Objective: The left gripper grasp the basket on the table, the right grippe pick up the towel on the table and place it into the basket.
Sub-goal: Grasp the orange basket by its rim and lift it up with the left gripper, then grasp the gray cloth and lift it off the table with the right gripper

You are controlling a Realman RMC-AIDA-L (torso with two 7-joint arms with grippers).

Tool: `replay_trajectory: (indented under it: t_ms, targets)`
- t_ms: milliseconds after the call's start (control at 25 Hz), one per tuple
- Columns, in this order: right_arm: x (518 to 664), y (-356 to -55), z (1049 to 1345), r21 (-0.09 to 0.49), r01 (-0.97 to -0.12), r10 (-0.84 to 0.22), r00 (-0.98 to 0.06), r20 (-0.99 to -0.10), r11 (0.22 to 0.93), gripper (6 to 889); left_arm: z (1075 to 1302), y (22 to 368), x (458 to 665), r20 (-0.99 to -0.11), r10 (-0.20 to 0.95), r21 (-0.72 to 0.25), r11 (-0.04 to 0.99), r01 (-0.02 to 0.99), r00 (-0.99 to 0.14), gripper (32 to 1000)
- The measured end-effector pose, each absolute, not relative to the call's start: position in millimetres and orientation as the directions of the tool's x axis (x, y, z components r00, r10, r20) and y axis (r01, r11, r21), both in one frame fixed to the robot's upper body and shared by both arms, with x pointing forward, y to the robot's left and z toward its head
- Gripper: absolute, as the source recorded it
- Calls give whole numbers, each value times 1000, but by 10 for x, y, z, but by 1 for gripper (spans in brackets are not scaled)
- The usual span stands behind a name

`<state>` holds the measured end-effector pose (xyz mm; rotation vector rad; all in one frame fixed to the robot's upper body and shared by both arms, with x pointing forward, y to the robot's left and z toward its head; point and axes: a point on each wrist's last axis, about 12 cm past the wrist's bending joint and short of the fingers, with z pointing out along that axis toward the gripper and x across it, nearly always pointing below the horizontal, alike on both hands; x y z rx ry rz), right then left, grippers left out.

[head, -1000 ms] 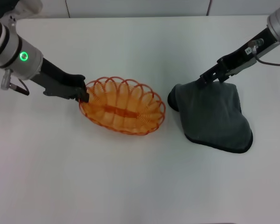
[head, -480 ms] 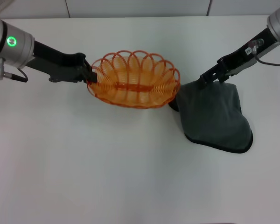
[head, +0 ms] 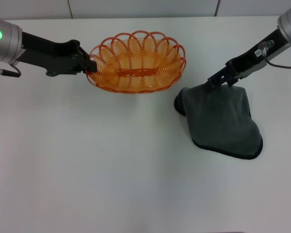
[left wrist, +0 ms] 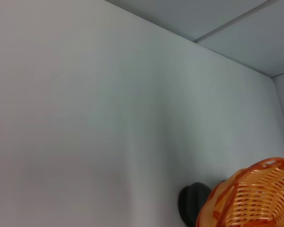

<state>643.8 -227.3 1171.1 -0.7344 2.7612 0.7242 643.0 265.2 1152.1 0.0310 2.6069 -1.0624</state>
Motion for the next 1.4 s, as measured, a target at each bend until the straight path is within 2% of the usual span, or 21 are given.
replay_trajectory:
  t_ms: [720, 1000, 1400]
  targets:
    - [6486, -2296, 11653, 365, -516, -411, -850, -329, 775, 865, 11523, 2642, 6438, -307, -96, -672, 727, 144, -947, 79]
    - [6470, -2194, 11533, 350, -542, -435, -833, -341, 764, 864, 11518, 2634, 6438, -307, -95, -670, 728, 144, -947, 79]
    - [6431, -1950, 11302, 239, -617, -534, -777, -334, 749, 864, 11513, 2626, 6433, -313, -84, -668, 728, 156, -946, 79]
